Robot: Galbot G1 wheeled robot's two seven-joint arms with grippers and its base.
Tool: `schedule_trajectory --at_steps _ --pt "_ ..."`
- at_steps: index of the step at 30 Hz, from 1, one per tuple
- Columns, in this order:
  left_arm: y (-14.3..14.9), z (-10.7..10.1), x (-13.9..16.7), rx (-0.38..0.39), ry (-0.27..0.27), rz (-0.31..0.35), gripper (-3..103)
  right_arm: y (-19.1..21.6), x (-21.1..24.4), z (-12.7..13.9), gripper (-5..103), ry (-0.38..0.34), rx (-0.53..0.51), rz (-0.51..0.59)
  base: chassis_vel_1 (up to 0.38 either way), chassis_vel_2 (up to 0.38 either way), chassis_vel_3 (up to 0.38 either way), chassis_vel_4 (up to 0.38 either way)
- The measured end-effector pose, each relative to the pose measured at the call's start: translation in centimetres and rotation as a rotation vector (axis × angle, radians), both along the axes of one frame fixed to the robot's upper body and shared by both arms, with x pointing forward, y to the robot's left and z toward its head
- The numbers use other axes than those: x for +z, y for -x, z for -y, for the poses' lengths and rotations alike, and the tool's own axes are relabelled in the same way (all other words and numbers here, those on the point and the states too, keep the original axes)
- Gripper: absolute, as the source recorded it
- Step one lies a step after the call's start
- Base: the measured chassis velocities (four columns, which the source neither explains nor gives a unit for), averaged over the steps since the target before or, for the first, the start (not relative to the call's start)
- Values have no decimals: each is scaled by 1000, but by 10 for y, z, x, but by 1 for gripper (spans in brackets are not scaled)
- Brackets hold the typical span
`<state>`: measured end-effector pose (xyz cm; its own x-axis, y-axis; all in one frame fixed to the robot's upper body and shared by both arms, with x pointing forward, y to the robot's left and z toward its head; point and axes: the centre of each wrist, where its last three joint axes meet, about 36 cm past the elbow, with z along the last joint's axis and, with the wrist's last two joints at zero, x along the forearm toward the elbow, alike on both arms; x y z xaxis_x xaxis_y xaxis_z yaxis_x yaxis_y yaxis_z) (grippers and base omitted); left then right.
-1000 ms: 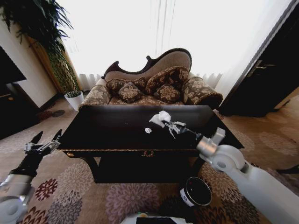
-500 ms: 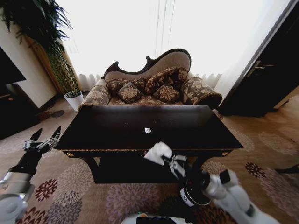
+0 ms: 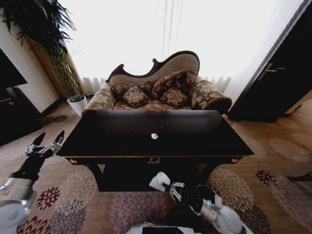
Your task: Move to the front of the table and place the trash on the table into the trash bin.
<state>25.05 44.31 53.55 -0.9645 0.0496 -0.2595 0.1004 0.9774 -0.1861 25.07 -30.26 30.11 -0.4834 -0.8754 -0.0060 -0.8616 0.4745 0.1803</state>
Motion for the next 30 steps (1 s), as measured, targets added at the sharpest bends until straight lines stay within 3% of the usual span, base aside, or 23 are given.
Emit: schedule_trajectory --at_steps 6,9,15,18,22,30 --pt "-2 0 1 -4 -1 1 100 8 -46 17 1 55 -27 -74 0 0 0 0" --pt "-1 -1 3 -5 -5 4 100 11 -80 37 1 99 -63 -154 0 0 0 0" --pt "1 -2 7 -3 -13 5 100 3 -110 67 1 171 -106 -207 0 0 0 0" --pt "5 -2 13 -3 -23 11 100 -2 -140 105 1 267 -189 -277 0 0 0 0" --pt "8 -1 17 -3 -30 12 100 -3 -159 133 1 328 -259 -357 0 0 0 0" --pt "13 -3 21 5 -41 9 100 -25 -175 179 1 435 -430 -410 0 0 0 0"
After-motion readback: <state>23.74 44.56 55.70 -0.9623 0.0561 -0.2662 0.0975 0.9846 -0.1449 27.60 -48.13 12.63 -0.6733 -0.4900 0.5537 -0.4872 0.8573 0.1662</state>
